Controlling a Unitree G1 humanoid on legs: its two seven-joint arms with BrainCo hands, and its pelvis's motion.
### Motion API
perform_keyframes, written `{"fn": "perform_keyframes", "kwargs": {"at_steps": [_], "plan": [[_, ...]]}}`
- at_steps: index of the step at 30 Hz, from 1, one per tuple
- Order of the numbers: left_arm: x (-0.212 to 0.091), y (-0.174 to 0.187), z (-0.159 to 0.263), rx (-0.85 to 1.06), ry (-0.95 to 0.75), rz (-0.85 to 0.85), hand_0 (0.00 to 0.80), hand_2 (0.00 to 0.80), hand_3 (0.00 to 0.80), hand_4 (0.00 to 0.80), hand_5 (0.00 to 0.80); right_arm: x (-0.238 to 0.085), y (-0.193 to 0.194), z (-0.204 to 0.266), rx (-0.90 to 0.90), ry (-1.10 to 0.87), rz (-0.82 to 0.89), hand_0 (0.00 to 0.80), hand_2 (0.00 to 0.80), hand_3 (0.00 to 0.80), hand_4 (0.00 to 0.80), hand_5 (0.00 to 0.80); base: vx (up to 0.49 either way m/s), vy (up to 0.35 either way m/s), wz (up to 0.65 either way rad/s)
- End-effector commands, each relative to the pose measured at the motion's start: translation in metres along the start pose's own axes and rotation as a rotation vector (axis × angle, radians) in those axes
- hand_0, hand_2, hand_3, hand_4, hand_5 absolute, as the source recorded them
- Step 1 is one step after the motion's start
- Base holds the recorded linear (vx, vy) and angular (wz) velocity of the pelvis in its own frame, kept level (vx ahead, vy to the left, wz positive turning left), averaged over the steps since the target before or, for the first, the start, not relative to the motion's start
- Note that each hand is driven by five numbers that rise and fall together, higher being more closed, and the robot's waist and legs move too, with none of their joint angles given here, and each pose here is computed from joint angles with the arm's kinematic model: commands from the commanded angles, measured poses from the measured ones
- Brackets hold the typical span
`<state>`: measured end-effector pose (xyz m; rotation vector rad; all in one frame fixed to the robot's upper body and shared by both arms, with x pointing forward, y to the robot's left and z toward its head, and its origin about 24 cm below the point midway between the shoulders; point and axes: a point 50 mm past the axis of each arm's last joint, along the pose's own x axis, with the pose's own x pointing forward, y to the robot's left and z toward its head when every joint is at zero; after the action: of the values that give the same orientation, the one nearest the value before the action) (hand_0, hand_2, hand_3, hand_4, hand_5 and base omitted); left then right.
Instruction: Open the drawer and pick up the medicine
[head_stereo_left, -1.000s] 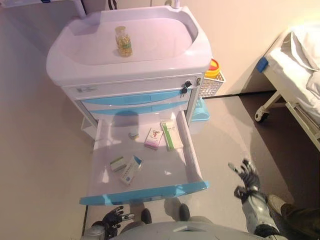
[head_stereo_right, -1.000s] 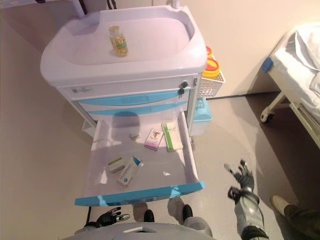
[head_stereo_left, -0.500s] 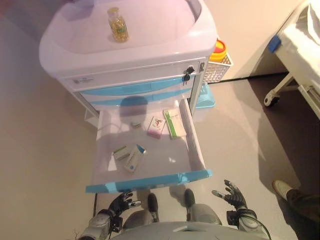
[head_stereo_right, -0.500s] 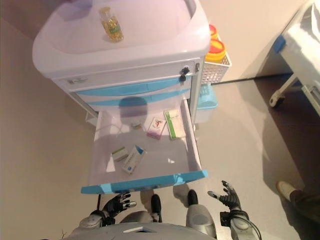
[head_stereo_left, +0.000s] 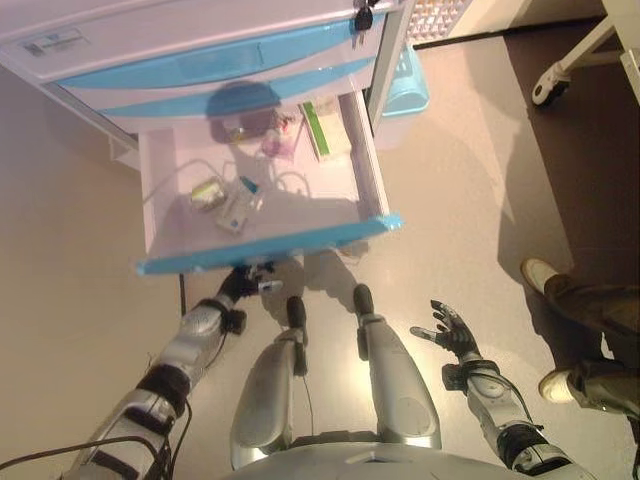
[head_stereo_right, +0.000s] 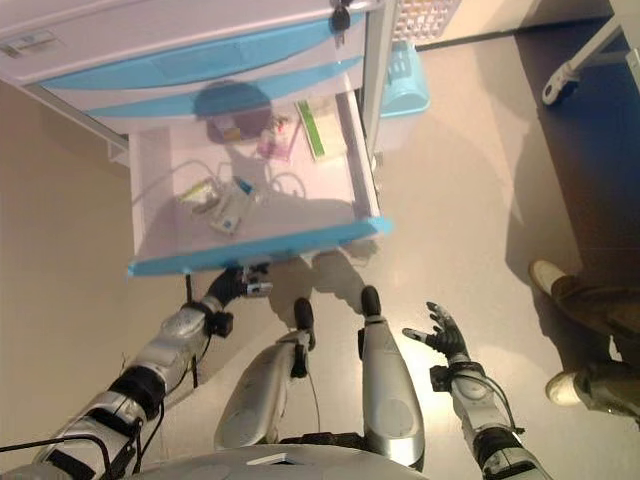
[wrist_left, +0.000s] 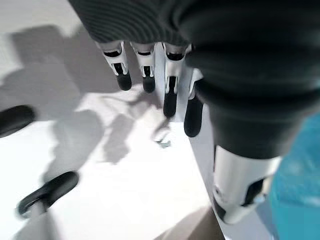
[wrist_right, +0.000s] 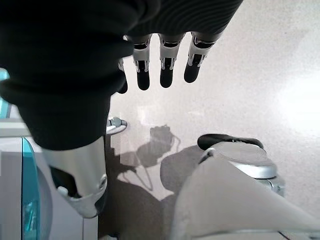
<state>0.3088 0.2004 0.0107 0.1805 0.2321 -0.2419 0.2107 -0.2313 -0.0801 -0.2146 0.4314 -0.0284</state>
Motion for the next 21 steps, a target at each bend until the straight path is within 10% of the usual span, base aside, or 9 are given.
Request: {"fn": "perform_keyframes", "kwargs": {"at_steps": [1, 12, 21], "plan": [[0.011, 0.030, 0.063, 0.042, -0.192, 0.073, 0.000, 0.000, 0.000, 0.000, 0.000, -0.005, -0.003, 0.007, -0.012, -0.062, 0.025, 0.000, 0.000, 0.000, 0.000, 0.000, -0.058, 0.079, -0.06], [0.003, 0.137, 0.198, 0.038, -0.316, 0.398, 0.000, 0.000, 0.000, 0.000, 0.000, -0.003, -0.011, 0.019, -0.064, -0.113, 0.061, 0.000, 0.000, 0.000, 0.000, 0.000, -0.032, 0.075, -0.13], [-0.043, 0.189, 0.249, -0.100, -0.595, 0.981, 0.000, 0.000, 0.000, 0.000, 0.000, -0.002, 0.010, 0.020, -0.080, -0.138, 0.130, 0.000, 0.000, 0.000, 0.000, 0.000, 0.001, 0.018, -0.12]]}}
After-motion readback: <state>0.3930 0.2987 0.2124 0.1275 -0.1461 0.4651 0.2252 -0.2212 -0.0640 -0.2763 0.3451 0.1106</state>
